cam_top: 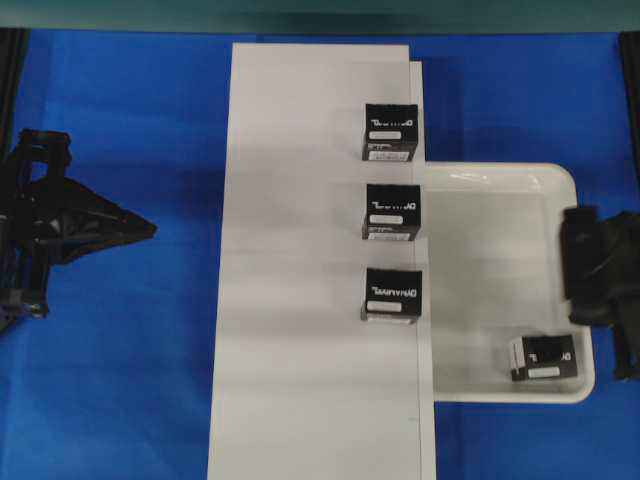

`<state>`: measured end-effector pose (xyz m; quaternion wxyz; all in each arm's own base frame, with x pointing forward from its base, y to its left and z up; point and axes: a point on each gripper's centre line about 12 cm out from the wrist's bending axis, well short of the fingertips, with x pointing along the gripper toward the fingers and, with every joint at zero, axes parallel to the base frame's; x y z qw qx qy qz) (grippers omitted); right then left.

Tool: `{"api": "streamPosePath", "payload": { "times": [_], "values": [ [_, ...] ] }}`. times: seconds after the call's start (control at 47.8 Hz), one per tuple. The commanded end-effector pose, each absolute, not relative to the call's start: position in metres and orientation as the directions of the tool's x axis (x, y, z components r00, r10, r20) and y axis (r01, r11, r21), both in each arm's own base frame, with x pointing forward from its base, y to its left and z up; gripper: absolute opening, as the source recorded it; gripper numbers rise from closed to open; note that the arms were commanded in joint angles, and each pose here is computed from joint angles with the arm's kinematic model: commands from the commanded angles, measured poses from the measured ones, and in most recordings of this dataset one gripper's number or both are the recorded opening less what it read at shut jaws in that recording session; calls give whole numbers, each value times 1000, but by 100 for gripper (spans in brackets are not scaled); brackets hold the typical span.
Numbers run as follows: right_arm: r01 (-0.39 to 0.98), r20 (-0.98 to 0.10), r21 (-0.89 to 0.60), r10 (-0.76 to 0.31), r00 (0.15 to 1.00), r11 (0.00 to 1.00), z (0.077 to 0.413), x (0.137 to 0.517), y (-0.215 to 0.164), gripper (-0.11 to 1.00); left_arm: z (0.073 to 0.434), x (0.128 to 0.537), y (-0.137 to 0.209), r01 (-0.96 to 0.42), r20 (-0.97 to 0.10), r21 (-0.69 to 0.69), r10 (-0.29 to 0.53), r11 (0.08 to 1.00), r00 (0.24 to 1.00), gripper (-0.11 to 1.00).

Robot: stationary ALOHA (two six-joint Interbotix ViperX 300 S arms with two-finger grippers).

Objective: Place the box from the white plastic tray onto the white base.
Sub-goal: 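Move the right gripper over the black-and-white box in the tray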

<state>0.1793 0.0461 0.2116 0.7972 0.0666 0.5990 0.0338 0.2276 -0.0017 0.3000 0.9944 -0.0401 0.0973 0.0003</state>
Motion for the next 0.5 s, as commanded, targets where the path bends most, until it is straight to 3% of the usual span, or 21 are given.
{"api": "streamPosePath", "payload": {
  "times": [0.0, 0.335, 0.418, 0.481],
  "values": [
    [28, -963, 133, 123, 238, 991, 199, 185, 48, 2, 309, 232, -1, -10, -171, -80, -4, 997, 985, -5],
    [-13, -955, 136, 134, 266, 991, 177, 195, 58, 5, 308, 233, -1, -10, -180, -80, -4, 997, 984, -5],
    [-14, -956, 134, 133, 260, 991, 174, 193, 58, 9, 308, 233, -1, -11, -179, -81, -4, 997, 984, -5],
    [-11, -957, 137, 135, 259, 991, 174, 193, 58, 19, 308, 233, -2, -8, -177, -84, -7, 996, 984, -5]
  ]
}}
